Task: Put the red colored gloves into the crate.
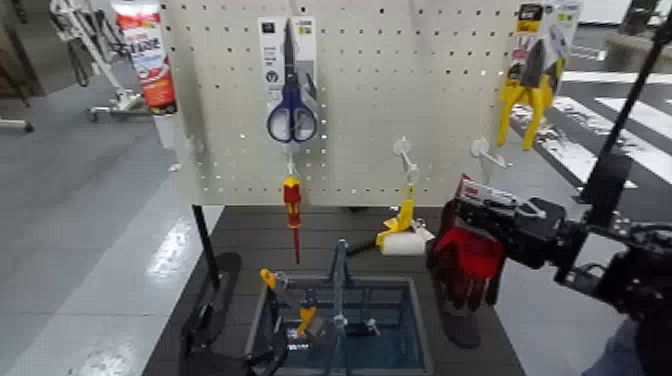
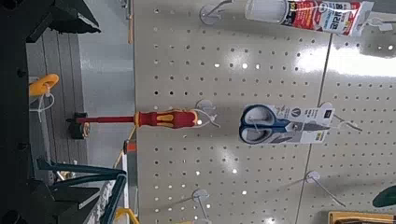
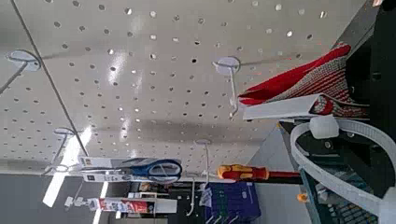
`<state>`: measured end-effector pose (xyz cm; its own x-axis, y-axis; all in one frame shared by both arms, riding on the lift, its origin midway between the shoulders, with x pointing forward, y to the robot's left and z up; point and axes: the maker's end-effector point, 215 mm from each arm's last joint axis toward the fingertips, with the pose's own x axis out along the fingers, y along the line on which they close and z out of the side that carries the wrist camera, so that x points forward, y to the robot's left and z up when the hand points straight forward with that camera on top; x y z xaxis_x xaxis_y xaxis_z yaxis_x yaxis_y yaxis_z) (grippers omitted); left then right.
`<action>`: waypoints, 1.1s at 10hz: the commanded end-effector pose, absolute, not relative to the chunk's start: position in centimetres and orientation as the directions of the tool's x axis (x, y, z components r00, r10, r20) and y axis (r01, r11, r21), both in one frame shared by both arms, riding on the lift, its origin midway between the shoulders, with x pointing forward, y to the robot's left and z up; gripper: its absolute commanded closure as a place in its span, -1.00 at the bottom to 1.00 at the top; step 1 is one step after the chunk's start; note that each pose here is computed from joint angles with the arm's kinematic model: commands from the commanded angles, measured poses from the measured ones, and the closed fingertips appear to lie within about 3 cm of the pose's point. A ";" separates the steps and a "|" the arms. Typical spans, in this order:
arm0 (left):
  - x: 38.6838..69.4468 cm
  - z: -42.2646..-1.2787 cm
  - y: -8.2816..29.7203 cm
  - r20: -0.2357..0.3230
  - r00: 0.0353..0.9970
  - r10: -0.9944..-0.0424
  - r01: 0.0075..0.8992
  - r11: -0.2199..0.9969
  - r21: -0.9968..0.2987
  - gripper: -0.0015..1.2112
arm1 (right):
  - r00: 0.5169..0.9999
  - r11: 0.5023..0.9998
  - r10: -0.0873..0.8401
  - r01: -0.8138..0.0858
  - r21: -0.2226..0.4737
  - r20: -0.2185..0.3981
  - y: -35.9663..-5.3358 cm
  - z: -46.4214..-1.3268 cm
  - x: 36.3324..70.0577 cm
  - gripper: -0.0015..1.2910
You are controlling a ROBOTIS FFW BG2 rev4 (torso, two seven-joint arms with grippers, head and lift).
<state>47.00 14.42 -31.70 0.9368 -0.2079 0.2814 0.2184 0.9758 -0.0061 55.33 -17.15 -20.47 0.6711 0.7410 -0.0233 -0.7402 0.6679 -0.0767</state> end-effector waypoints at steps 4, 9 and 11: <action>47.1 -31.7 13.6 0.280 0.938 -0.203 0.218 0.976 -0.023 -0.89 | 0.615 0.602 0.784 -0.787 0.138 0.086 -10.2 -22.5 52.5 0.83; 47.0 -31.6 13.3 0.282 0.939 -0.198 0.215 0.976 -0.030 -0.90 | 0.586 0.548 0.803 -0.798 0.249 0.109 -6.6 -27.2 52.6 0.83; 47.0 -31.6 13.2 0.282 0.939 -0.199 0.215 0.976 -0.029 -0.90 | 0.586 0.550 0.806 -0.794 0.258 0.085 -6.8 -28.9 52.7 0.83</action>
<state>47.01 13.38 -31.68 0.9387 -0.2002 0.2806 0.2156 0.9762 -0.0250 52.62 -6.70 -28.28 0.5835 0.8064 0.0958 -0.7973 0.5464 0.2564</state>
